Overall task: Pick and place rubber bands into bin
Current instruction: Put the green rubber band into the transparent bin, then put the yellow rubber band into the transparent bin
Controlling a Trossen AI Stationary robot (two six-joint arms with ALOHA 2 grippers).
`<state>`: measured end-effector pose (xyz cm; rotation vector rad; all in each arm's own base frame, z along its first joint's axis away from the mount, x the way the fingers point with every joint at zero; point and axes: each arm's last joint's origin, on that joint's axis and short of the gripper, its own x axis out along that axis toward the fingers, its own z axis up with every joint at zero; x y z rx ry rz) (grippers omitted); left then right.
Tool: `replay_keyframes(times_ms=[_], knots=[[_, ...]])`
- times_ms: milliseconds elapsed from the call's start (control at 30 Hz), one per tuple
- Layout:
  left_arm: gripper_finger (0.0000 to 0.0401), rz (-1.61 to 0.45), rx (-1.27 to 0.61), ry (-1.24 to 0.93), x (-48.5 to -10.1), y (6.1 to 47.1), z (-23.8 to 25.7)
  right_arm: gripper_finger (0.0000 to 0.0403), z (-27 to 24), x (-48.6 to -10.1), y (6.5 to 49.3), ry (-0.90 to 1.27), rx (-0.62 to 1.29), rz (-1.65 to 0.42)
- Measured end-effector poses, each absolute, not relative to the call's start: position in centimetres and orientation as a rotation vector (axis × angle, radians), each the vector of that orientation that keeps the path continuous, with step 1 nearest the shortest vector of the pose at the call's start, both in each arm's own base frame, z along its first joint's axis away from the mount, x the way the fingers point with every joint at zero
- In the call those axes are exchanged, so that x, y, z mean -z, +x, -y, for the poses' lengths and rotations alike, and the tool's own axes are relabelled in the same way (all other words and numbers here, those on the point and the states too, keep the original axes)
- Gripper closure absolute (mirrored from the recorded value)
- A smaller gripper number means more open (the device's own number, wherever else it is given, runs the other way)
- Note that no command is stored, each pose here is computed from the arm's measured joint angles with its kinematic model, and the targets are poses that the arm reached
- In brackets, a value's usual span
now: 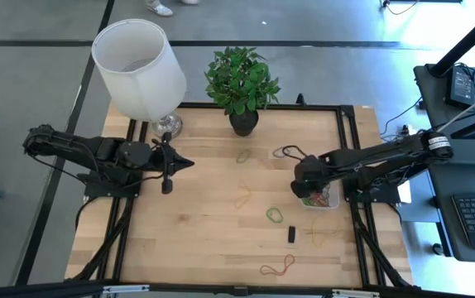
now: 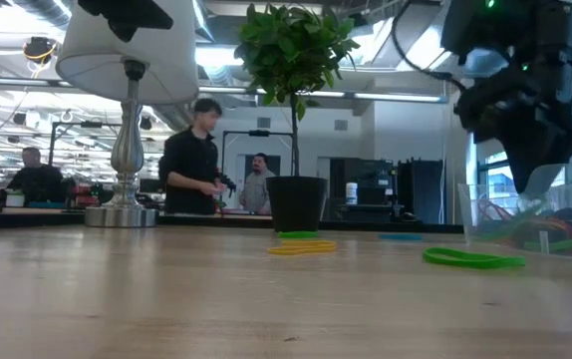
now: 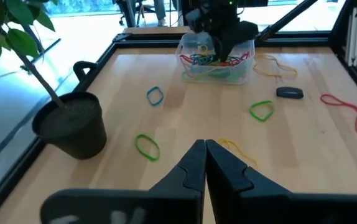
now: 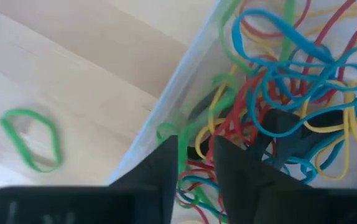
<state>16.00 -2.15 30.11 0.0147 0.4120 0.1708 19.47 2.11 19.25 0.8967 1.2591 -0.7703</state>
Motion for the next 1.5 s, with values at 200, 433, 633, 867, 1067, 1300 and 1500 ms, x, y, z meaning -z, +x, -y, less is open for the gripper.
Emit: replay_keyframes(times_ms=[200,433,633,867,1067,1300,1500], knots=[[0.0397,-0.409,-0.178,-0.009,-30.1,16.0,2.1,0.0257,-1.9,-21.1,18.4,0.930,0.753,-1.147],[0.0393,-0.407,-0.177,-0.015,-30.1,16.0,2.2,0.0240,-1.7,-22.0,17.3,0.937,0.735,-1.125],[0.0397,-0.403,-0.188,-0.068,-30.1,16.0,2.2,0.0240,-1.7,-22.2,17.0,0.937,0.728,-1.120],[0.0394,-0.391,-0.192,-0.082,-30.2,16.1,2.2,0.0240,-1.7,-22.2,17.0,0.908,0.710,-1.128],[0.0396,-0.325,-0.185,-0.102,-30.8,16.3,2.2,0.0240,-1.6,-22.2,17.0,0.876,0.721,-1.114],[0.0398,-0.246,-0.179,-0.124,-31.6,16.6,2.3,0.0240,-1.6,-22.2,17.0,0.871,0.724,-1.111],[0.0392,-0.234,-0.188,-0.157,-31.6,16.6,2.3,0.0240,-1.6,-22.2,17.0,0.860,0.733,-1.104]])
